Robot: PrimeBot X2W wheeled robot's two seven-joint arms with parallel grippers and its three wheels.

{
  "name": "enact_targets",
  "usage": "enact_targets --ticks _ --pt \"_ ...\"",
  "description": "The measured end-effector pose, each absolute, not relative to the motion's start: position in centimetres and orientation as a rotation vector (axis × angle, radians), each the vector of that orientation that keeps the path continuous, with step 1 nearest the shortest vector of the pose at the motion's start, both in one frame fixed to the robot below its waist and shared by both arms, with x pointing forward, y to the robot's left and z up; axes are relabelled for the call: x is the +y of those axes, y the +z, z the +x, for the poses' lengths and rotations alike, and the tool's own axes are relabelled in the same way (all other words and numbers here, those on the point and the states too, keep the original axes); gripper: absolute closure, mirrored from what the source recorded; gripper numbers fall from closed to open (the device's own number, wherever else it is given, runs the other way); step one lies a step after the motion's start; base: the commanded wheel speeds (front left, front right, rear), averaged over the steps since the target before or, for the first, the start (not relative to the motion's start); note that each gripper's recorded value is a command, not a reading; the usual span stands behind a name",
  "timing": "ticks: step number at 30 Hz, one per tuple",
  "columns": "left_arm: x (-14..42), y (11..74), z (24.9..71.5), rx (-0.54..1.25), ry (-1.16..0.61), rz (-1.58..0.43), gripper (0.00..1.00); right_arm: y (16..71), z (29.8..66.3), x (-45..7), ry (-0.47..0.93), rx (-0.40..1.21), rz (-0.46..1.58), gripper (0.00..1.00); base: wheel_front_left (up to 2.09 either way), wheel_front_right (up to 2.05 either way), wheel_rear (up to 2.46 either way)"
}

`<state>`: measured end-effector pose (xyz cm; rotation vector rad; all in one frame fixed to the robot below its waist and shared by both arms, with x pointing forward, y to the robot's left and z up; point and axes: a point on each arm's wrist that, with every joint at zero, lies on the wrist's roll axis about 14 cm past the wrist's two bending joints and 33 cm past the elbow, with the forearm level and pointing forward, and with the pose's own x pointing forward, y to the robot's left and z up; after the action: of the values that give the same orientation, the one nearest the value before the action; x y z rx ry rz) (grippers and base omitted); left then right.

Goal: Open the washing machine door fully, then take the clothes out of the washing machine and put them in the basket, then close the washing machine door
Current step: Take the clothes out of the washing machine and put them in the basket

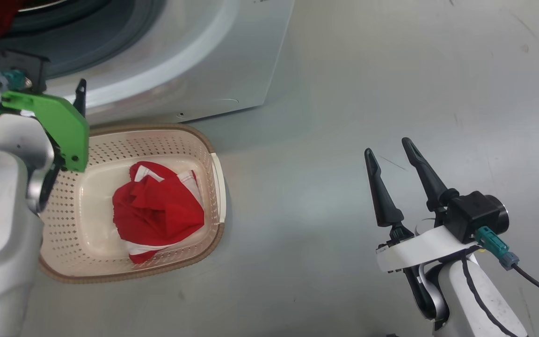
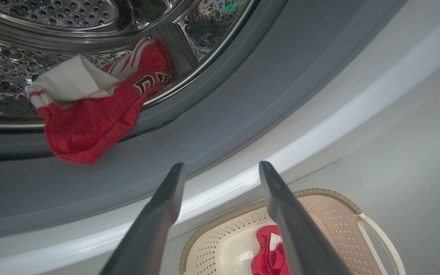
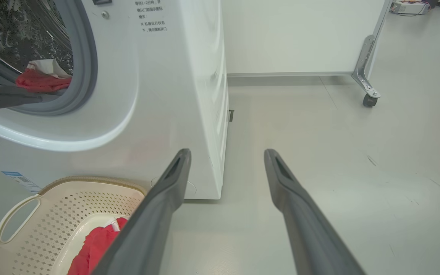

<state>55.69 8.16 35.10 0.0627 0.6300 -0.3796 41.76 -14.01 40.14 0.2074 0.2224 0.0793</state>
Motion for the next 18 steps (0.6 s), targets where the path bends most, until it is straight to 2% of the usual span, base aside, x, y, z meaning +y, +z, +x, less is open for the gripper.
enact_targets --ticks 5,9,18 --pt "7.7 35.7 59.3 0.595 -0.385 0.081 0.00 38.7 41.8 -14.9 0.046 0.257 0.213 0.00 0.00 0.00 0.00" --pt "9.4 36.0 62.1 0.566 -0.350 0.174 0.00 37.7 41.5 -14.9 0.046 0.287 0.218 0.00 0.00 0.00 0.00" --pt "11.4 34.8 65.3 0.582 -0.312 0.329 0.00 36.6 41.3 -16.3 0.000 0.315 0.215 0.00 0.00 0.00 0.00"
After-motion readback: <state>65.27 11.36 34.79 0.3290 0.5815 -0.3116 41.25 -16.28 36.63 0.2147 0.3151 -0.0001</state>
